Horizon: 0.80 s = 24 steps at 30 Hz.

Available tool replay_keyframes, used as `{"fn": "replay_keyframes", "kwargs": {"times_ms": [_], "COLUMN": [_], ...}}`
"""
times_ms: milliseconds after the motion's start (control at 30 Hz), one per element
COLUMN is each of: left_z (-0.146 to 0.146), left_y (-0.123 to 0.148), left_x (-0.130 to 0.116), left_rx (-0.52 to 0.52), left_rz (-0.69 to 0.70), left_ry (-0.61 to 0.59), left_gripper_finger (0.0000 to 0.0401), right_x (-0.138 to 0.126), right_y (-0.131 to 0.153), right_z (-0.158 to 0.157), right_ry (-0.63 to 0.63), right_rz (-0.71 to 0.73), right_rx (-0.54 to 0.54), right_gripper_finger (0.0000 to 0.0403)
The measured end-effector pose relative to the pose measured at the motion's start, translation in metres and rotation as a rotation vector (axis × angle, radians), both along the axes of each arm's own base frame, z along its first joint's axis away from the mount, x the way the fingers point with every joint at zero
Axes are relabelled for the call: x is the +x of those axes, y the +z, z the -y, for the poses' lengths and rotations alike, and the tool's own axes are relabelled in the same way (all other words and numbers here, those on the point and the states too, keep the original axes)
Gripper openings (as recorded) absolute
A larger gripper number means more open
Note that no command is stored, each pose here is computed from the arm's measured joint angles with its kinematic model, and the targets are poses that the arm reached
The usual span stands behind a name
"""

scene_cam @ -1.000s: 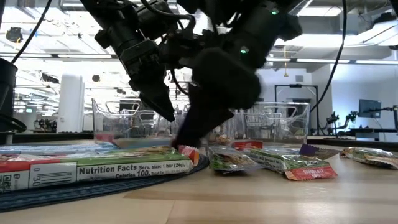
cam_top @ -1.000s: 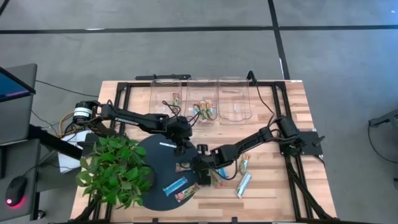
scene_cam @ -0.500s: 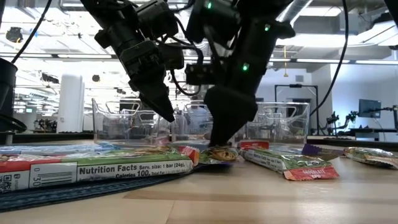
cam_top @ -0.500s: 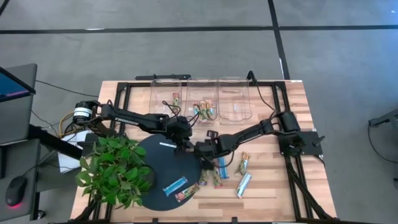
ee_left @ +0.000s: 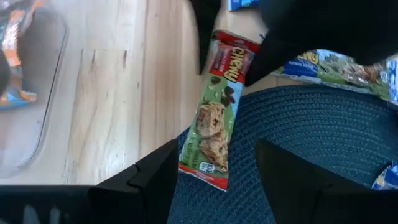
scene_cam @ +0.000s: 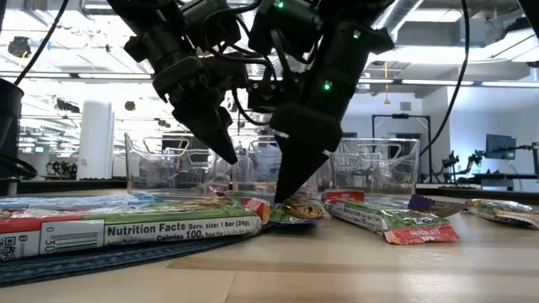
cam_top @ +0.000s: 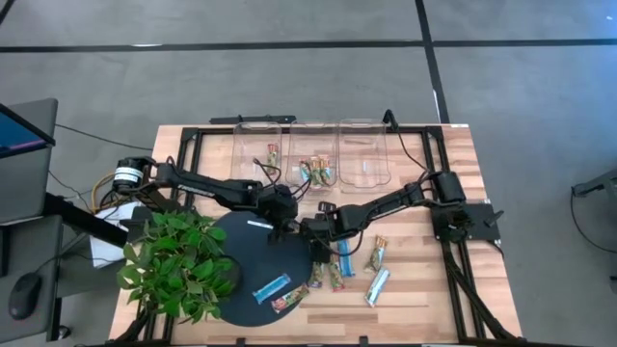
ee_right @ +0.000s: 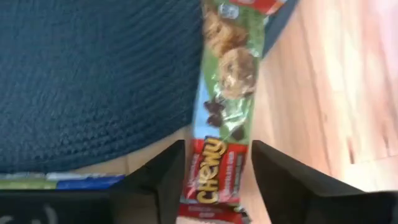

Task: Pick and place Granola Bars by type
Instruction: Put the red granola bar into the left transparent bin

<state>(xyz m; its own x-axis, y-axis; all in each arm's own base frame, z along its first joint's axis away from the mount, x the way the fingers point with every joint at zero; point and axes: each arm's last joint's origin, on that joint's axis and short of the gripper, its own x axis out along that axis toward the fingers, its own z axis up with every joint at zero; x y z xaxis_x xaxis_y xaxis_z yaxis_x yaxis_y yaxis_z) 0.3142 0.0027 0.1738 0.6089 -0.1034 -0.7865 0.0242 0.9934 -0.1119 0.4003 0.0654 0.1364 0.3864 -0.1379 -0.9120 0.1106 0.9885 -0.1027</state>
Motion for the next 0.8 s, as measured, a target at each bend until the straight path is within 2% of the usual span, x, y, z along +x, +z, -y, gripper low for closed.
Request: {"fn": "replay_keyframes", "kwargs": {"times_ms": [167, 300, 567, 800], "left_z": [0.004, 0.006, 0.01, 0.009], "left_y": [0.0, -0.003, -0.023, -0.025], "left_x": [0.0, 0.002, 0.012, 0.015], "left_rx": [0.05, 0.093, 0.093, 0.131], "left_rz": [0.008, 0.011, 0.001, 0.027], "left_ry": [-0.038, -0.069, -0.094, -0.115], "left_gripper_finger": [0.0206, 0.0206, 0.0206, 0.0206], "right_x": [0.0, -0.003, -0.024, -0.062], "right_y": [0.006, 0.019, 0.081, 0.134], "right_z": [0.004, 0.003, -0.002, -0.019], "right_ry": [-0.018, -0.016, -0.012, -0.046], "right_rz": [0.016, 0.042, 0.153, 0.245], "right_rx": [0.006, 0.007, -0.038, -0.126], "right_gripper_finger": [0.0232, 0.0251, 0.0255, 0.0255]}}
